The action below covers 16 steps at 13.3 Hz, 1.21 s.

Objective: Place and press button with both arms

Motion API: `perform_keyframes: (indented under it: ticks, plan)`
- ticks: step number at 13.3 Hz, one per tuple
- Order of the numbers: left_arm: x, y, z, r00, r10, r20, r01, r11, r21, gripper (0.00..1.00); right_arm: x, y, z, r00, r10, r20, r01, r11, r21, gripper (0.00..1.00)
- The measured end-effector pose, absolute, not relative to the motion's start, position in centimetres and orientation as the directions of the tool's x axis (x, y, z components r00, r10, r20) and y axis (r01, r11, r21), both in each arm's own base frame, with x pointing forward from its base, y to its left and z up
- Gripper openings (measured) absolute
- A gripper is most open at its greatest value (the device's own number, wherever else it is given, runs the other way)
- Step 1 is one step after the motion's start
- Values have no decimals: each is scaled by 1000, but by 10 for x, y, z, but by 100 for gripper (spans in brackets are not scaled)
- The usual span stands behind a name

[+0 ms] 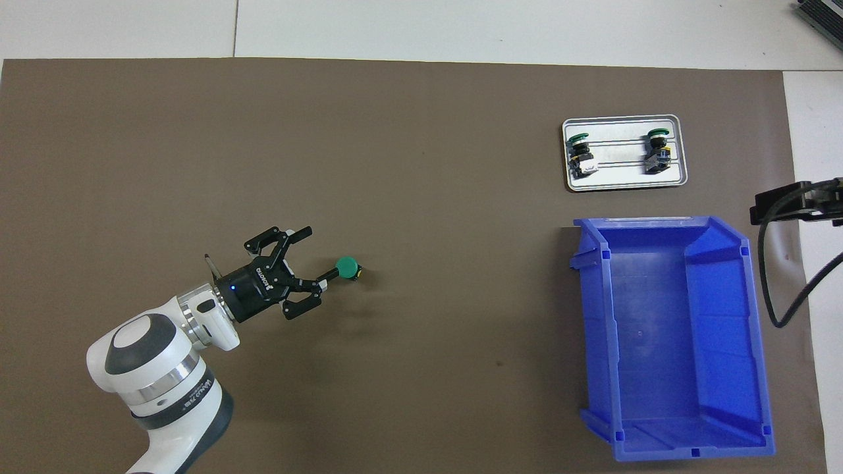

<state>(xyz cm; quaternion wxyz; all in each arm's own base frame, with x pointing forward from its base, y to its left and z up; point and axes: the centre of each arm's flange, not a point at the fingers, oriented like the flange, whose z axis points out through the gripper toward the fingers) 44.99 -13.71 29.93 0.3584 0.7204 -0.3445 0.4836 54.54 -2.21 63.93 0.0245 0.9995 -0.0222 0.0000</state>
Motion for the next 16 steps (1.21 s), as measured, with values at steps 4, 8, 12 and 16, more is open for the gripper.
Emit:
perform_keyframes:
  ticks: [4, 8, 12, 16]
  plan:
    - [480, -93, 334, 357, -264, 896, -860, -467, 205, 93, 545, -22, 639, 999, -44, 1, -44, -998, 49, 100]
    - [514, -94, 402, 503, -424, 753, -834, -467, 293, 88, 545, -22, 639, 999, -44, 1, -44, -998, 49, 100]
    - [523, -139, 452, 604, -575, 552, -786, -543, 295, 77, 545, -22, 639, 999, -44, 1, -44, -998, 49, 100]
    - [504, -215, 471, 647, -691, 323, -757, -634, 160, 45, 545, -22, 639, 999, -44, 1, -44, -998, 49, 100]
